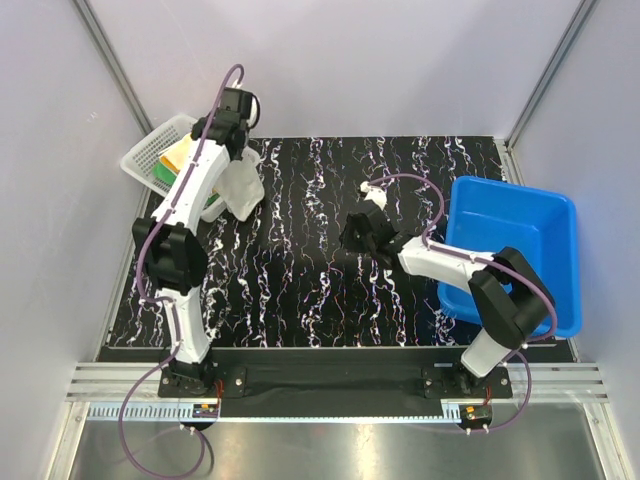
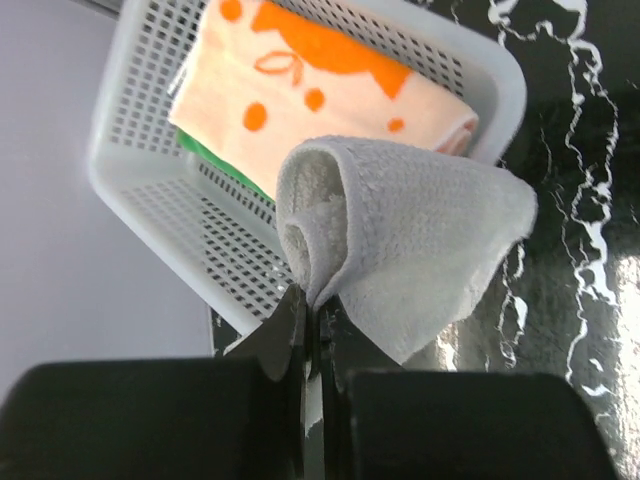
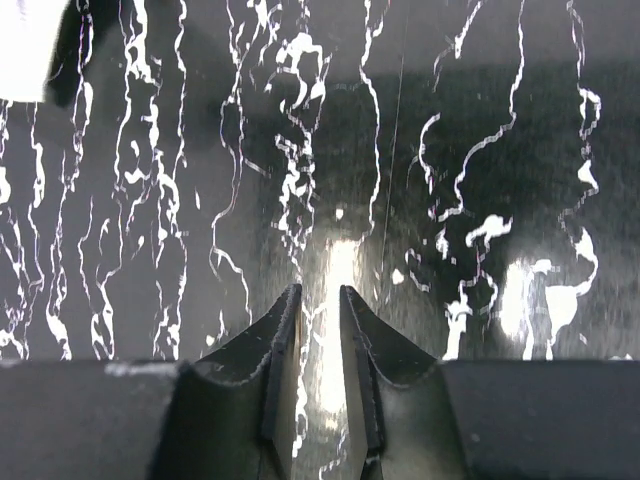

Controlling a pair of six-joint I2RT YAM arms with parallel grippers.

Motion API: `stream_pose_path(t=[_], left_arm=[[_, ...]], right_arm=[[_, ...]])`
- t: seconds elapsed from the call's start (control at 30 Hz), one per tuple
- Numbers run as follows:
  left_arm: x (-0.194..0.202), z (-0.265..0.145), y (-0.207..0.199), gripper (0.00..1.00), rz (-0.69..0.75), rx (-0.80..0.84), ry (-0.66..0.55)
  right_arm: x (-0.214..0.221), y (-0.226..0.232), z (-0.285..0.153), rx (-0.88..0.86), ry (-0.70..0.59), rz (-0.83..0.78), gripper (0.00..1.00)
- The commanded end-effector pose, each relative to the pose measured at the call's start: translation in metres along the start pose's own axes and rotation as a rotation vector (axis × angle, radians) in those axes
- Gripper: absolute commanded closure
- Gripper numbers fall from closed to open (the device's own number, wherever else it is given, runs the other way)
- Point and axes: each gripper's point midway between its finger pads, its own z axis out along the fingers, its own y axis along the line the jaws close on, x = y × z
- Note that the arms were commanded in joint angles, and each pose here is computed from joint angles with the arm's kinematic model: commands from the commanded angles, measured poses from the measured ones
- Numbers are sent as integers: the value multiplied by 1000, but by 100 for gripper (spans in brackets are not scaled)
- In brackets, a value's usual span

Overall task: Fold and stack the towels
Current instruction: Neatly place the folded towel into the bin

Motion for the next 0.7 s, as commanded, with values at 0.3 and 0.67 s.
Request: stream_pose_path(t=[0.3, 0.67], left_arm=[[-56, 38, 123, 100, -170, -133, -214], [-46, 164, 152, 31, -250, -136, -292]], right_arm=[[-42, 14, 21, -65, -100, -2, 71], [-34, -5, 53, -42, -60, -26, 67]])
